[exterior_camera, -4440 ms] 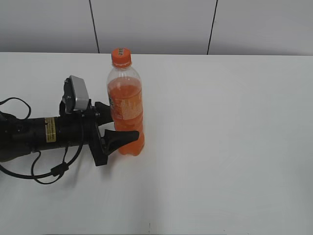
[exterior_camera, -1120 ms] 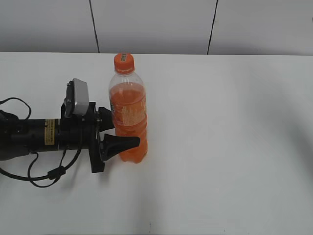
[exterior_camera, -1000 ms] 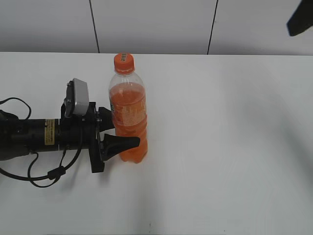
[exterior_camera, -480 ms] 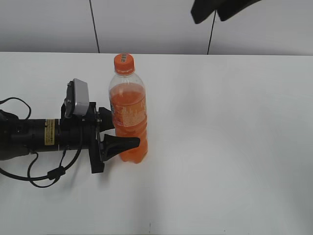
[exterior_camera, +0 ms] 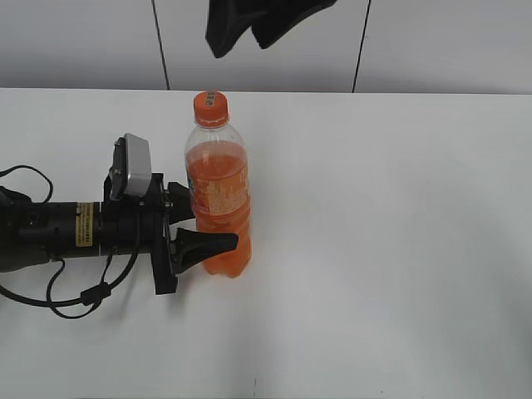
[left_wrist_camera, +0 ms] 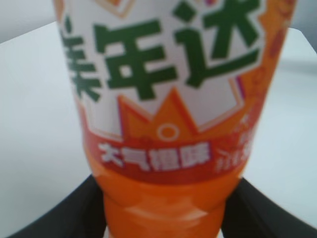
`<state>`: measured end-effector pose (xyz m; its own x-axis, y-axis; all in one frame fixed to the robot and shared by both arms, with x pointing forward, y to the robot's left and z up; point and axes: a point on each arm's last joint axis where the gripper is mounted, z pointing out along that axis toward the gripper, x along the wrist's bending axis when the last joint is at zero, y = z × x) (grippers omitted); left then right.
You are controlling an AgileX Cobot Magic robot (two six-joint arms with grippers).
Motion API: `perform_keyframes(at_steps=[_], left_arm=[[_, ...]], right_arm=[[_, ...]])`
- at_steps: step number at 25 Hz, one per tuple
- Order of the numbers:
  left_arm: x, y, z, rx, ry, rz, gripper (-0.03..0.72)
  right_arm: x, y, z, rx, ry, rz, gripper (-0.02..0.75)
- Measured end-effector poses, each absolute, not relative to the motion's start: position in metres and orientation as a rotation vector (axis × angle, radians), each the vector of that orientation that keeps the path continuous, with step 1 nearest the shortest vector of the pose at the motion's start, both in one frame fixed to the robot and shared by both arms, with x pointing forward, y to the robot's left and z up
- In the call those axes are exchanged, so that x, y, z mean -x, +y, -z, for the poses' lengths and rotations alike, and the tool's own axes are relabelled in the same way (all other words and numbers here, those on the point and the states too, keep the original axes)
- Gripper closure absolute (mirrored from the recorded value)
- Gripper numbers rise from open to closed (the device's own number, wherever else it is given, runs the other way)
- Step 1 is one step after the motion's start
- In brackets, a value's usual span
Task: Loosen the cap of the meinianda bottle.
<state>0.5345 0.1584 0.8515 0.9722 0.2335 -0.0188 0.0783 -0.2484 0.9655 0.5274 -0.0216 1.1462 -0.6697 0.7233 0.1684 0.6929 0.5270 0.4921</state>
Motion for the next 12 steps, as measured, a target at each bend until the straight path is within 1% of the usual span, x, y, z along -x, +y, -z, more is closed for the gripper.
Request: perform_keyframes(at_steps=[5,9,10,12], left_arm=[[-0.534,0.158,-0.851,-1.822,0.228,-0.148,0.294],[-0.534,0.158,-0.851,-1.822,0.228,-0.148,0.294],[-0.534,0.158,-0.851,-1.822,0.228,-0.148,0.294],[-0.534,0.158,-0.851,-1.822,0.228,-0.148,0.294]], right_arm=[[-0.527,-0.002,-1.130,-1.222,2.747,-0.791,0.363],[-0.530,0.001,-1.123,-1.229,2.758,-0.766,0.358],[-0.530,0.001,-1.123,-1.228,2.757,-0.765,0.348],[-0.530,0.000,-1.123,-1.228,2.751,-0.761,0.305]])
